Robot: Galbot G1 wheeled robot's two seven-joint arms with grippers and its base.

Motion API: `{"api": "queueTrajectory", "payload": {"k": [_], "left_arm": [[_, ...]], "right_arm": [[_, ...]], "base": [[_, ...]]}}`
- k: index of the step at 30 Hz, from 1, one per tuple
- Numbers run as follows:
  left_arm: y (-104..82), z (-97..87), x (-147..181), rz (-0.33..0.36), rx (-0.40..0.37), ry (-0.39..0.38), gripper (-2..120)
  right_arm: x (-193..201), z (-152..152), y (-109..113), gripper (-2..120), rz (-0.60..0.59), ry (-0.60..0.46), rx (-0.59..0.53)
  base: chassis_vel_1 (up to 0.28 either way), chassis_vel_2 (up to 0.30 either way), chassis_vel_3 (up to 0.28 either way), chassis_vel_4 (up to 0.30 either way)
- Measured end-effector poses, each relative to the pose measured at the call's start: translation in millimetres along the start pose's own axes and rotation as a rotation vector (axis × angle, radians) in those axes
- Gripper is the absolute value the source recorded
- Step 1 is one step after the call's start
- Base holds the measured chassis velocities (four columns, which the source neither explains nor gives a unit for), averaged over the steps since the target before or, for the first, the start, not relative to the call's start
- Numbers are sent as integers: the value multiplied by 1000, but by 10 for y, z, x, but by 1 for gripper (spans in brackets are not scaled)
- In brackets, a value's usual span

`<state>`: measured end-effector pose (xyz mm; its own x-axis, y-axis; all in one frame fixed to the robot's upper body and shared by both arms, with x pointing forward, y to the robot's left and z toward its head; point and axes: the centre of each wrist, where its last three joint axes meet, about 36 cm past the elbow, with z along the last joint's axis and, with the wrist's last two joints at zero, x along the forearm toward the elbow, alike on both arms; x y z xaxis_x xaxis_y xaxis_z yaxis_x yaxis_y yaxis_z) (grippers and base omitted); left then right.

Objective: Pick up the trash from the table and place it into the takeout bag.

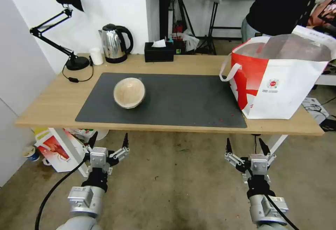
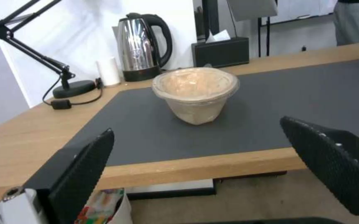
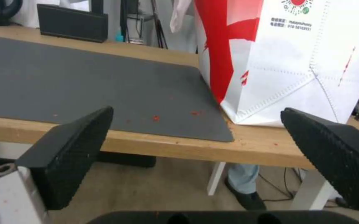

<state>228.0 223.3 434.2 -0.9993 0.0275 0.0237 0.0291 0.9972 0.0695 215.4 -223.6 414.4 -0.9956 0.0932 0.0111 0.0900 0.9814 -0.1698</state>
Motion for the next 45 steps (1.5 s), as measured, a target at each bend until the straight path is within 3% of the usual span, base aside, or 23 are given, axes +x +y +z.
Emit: {"api": "queueTrajectory", "payload": {"k": [12, 20, 25, 27, 29, 30, 32, 33, 41, 45], "left_arm": [[0, -11, -17, 0, 6, -20, 100], [-3, -125, -101, -1, 35, -135, 100], [-1, -102, -91, 0, 31, -116, 100], [-4, -198, -154, -1, 64, -221, 100], [-5, -369, -249, -3, 116, -401, 100], [-5, -369, -249, -3, 116, -401, 100], [-2, -560, -333, -9, 168, -599, 100], [-2, -612, -351, -10, 181, -651, 100], [0, -636, -358, -14, 195, -674, 100], [10, -679, -345, -35, 263, -625, 100]], "right_arm": [[0, -3, 1, 100, 0, -1, -1], [1, -4, 1, 100, 0, -1, -1], [0, -5, 1, 100, 0, -1, -1], [0, -4, 1, 100, 0, -1, -1], [0, -4, 1, 100, 0, -1, -1], [0, -4, 1, 100, 0, -1, -1], [0, -4, 1, 100, 0, -1, -1], [0, -4, 1, 100, 0, -1, -1], [0, -4, 0, 100, 0, -1, -1], [0, -4, 0, 100, 0, 0, -1]], "base": [[0, 0, 0, 0], [0, 0, 0, 0], [0, 0, 0, 0], [0, 0, 0, 0], [0, 0, 0, 0], [0, 0, 0, 0], [0, 0, 0, 0], [0, 0, 0, 0], [0, 0, 0, 0], [0, 0, 0, 0]]}}
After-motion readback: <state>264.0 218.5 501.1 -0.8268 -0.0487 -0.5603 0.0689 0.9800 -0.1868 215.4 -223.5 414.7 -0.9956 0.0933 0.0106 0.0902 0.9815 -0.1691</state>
